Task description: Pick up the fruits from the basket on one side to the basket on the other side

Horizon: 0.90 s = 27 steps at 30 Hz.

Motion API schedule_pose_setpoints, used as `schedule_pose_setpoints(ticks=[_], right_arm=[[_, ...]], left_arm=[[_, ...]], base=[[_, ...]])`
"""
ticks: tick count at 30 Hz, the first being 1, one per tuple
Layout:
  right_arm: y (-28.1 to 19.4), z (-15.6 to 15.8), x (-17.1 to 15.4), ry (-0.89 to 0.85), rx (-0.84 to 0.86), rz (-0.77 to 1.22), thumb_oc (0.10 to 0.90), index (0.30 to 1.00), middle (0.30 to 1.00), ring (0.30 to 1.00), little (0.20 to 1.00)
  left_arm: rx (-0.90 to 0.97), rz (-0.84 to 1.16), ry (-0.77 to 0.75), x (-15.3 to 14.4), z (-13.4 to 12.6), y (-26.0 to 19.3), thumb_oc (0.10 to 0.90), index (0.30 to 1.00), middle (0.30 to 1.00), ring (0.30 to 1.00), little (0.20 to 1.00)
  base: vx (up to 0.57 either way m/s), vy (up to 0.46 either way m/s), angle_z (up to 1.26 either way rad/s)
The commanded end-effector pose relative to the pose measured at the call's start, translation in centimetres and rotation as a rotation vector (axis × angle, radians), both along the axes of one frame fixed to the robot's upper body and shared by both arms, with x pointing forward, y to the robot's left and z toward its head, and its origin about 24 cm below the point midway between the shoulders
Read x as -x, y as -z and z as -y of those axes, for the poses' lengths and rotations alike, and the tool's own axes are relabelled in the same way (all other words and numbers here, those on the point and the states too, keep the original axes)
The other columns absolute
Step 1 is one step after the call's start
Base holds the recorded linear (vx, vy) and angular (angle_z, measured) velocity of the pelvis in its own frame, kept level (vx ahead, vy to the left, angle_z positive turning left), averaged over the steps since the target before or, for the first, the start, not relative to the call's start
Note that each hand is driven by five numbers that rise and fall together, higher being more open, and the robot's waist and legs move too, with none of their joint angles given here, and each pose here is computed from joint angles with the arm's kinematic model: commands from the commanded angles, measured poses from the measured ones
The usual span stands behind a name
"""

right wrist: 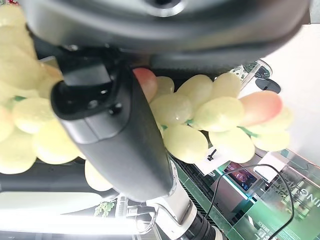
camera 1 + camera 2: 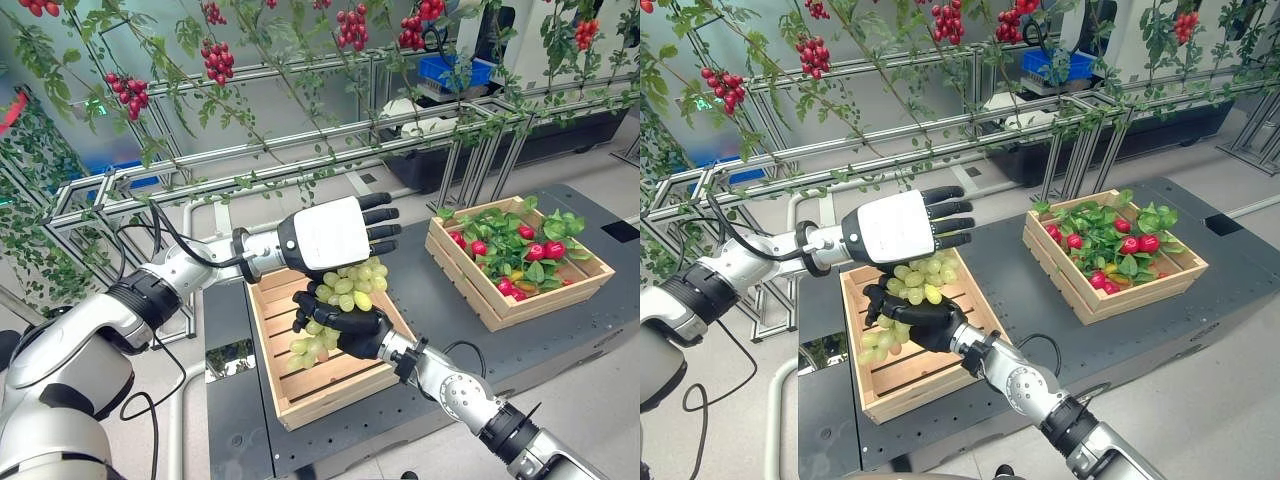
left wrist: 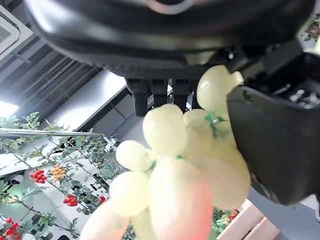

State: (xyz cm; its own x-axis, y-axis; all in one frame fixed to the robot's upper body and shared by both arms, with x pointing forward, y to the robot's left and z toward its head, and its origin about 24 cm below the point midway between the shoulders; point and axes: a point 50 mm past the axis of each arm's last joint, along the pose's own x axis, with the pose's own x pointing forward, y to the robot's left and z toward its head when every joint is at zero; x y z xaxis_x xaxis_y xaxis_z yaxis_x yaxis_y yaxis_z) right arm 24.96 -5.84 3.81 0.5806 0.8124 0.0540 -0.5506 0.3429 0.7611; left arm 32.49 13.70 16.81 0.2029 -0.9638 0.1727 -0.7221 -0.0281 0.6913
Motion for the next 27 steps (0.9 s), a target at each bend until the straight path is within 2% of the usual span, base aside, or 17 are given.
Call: schedule_pose_setpoints(ticks=[1, 9, 12, 15, 27], right_arm=[[-6.3, 2.0, -3.7, 0.231, -0.319, 0.21, 0.4, 0.3, 0.3, 0.3, 0.3], [-6.0, 2.5, -3.7, 0.239, -0.316, 0.2, 0.4, 0.3, 0.3, 0.3, 0.3], [-5.4, 3.2, -3.4, 0.245, -0.308, 0.189, 0.4, 0.3, 0.3, 0.3, 0.3], [-5.3, 3.5, -3.4, 0.25, -0.304, 0.185, 0.4, 0.3, 0.3, 0.3, 0.3], [-4.5, 5.2, -3.1, 0.304, -0.289, 0.166, 0.4, 0.3, 0.3, 0.3, 0.3]], left_arm=[[0.056, 0.064, -0.244, -1.9, -4.7, -2.6, 0.8, 0.9, 0.9, 0.9, 0.9], [0.034, 0.041, -0.306, -1.9, -6.5, -2.6, 0.8, 0.9, 0.9, 0.9, 0.9], [0.067, 0.034, -0.36, -1.7, -8.4, -3.2, 0.8, 0.9, 0.9, 0.9, 0.9], [0.075, 0.033, -0.374, -1.5, -9.1, -3.1, 0.8, 0.9, 0.9, 0.9, 0.9], [0.053, -0.011, -0.475, -0.2, -12.8, -1.2, 0.8, 0.9, 0.9, 0.9, 0.9]], base=[[0.0, 0.0, 0.0], [0.0, 0.0, 0.0], [0.0, 0.0, 0.0], [0.0, 0.0, 0.0], [0.0, 0.0, 0.0]])
